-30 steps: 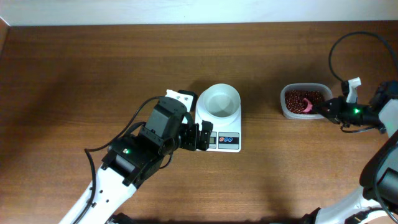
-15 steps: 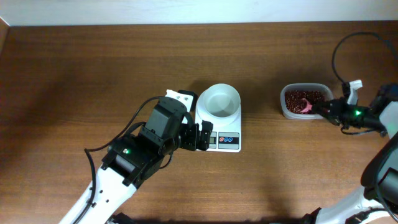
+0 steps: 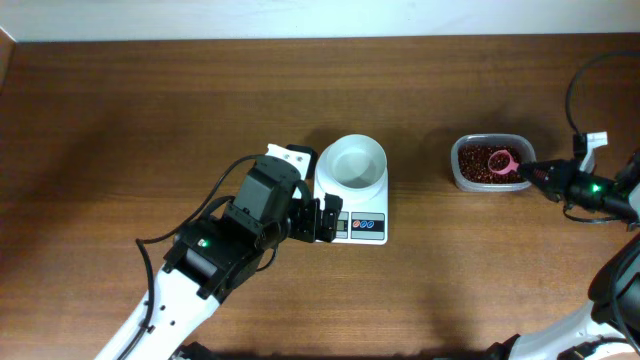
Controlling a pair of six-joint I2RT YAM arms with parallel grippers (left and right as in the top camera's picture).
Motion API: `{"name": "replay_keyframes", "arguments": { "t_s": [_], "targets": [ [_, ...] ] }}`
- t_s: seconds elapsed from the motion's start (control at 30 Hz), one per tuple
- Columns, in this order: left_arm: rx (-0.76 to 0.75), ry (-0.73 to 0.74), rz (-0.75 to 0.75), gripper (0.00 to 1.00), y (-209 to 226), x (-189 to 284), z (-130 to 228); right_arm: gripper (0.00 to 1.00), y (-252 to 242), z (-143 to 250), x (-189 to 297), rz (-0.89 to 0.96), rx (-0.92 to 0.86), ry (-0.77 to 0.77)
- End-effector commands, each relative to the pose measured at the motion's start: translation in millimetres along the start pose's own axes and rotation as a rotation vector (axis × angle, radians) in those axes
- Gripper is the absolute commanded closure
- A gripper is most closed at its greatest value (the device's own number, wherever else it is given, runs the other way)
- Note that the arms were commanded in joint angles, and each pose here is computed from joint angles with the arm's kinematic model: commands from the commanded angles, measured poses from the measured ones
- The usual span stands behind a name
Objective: Scoop and weigh 50g on scale
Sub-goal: 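Lift the filled scoop out of the tub with the right gripper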
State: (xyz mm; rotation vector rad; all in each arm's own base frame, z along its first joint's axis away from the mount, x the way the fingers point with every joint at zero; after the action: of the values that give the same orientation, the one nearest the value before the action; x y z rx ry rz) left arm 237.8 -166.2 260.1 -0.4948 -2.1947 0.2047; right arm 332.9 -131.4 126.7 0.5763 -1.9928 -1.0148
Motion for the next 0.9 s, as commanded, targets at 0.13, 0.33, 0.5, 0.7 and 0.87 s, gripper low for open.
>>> {"name": "replay_keyframes", "arguments": {
  "t_s": [0.13,0.33,0.5,0.7,0.87],
  "targets": [
    [-0.023,-0.032,0.006,0.01,-3,8,-6,0.96,6,-1,0,-0.091,-0.001,-0.033],
    [-0.023,-0.032,0.006,0.01,-3,8,-6,0.96,-1,-2,0,-0.034,-0.041,-0.022],
    [-0.023,-0.032,0.006,0.01,-3,8,-6,0.96,4,-2,0,-0.076,-0.056,-0.028],
    [-0.023,-0.032,0.006,0.01,-3,8,-6,0.96,14,-3,1,-0.164,-0.073,-0.049],
    [-0.023,-0.032,0.006,0.01,-3,8,-6,0.96,-5,-1,3,-0.01,-0.142,-0.022]
  ]
}}
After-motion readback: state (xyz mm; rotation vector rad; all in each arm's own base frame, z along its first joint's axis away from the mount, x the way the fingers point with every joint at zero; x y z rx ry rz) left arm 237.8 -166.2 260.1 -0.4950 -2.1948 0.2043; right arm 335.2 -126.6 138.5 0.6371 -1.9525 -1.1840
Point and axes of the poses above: each gripper's point midway between its finger pads, its own x axis back along the fingers, its own y axis along the line the jaws close on, z = x × y, the point moved 6 cm from there along x, back along the fingers, and after that the axes turned 3 degrees about x, right-handed, at the moved point
